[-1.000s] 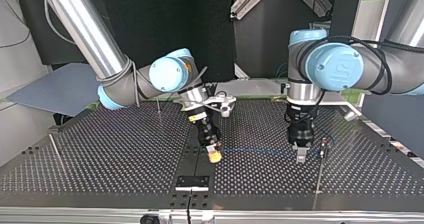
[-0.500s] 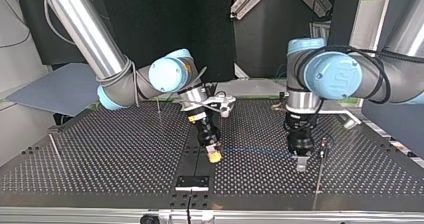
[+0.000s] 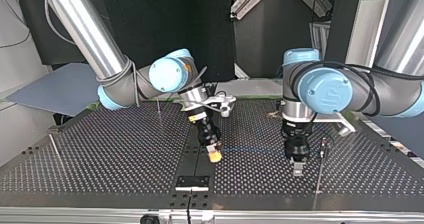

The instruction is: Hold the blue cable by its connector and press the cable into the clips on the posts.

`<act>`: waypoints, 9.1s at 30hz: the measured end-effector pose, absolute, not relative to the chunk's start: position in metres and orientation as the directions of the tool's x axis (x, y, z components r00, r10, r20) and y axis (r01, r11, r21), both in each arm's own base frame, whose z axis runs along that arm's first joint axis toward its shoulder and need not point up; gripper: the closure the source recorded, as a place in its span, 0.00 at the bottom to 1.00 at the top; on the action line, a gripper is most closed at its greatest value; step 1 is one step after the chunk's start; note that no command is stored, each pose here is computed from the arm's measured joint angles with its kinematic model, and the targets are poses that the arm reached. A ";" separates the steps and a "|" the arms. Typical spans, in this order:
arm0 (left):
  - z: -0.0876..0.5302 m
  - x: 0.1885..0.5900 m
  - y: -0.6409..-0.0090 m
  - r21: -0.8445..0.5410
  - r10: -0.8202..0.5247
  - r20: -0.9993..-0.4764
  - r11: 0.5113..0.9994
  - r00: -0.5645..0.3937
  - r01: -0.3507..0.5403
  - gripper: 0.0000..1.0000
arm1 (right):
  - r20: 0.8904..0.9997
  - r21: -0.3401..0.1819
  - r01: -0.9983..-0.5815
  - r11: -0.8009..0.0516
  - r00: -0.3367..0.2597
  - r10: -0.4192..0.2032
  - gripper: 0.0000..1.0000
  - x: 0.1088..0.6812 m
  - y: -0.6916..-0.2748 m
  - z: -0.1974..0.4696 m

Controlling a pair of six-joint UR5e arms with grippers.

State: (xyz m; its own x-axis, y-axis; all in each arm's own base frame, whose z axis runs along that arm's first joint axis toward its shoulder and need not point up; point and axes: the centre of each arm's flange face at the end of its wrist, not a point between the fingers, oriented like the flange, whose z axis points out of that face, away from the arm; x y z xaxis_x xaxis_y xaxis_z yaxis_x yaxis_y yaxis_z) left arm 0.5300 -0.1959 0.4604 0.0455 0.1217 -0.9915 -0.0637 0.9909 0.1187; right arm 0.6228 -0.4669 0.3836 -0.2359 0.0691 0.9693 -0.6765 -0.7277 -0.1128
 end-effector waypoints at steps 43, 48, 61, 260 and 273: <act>0.457 0.534 -0.198 0.109 0.114 -0.993 0.986 0.032 -0.122 1.00 | 0.976 -0.111 -0.680 -0.725 -0.212 0.050 1.00 0.618 -0.470 0.380; 0.456 0.535 -0.193 0.108 0.114 -0.993 0.981 0.025 -0.160 1.00 | 0.978 -0.112 -0.687 -0.718 -0.203 0.042 1.00 0.613 -0.474 0.378; 0.456 0.535 -0.192 0.108 0.115 -0.993 0.980 0.030 -0.170 0.95 | 0.978 -0.115 -0.688 -0.717 -0.203 0.038 1.00 0.612 -0.475 0.378; -0.042 0.454 -0.570 -0.030 0.027 -0.987 0.936 -0.156 0.351 1.00 | 0.967 -0.208 -0.957 -0.202 -0.171 -0.186 1.00 0.151 -0.568 -0.039; -0.043 0.483 -0.580 -0.040 0.019 -0.986 0.936 -0.164 0.349 1.00 | 0.968 -0.213 -0.957 -0.197 -0.178 -0.179 1.00 0.150 -0.571 -0.039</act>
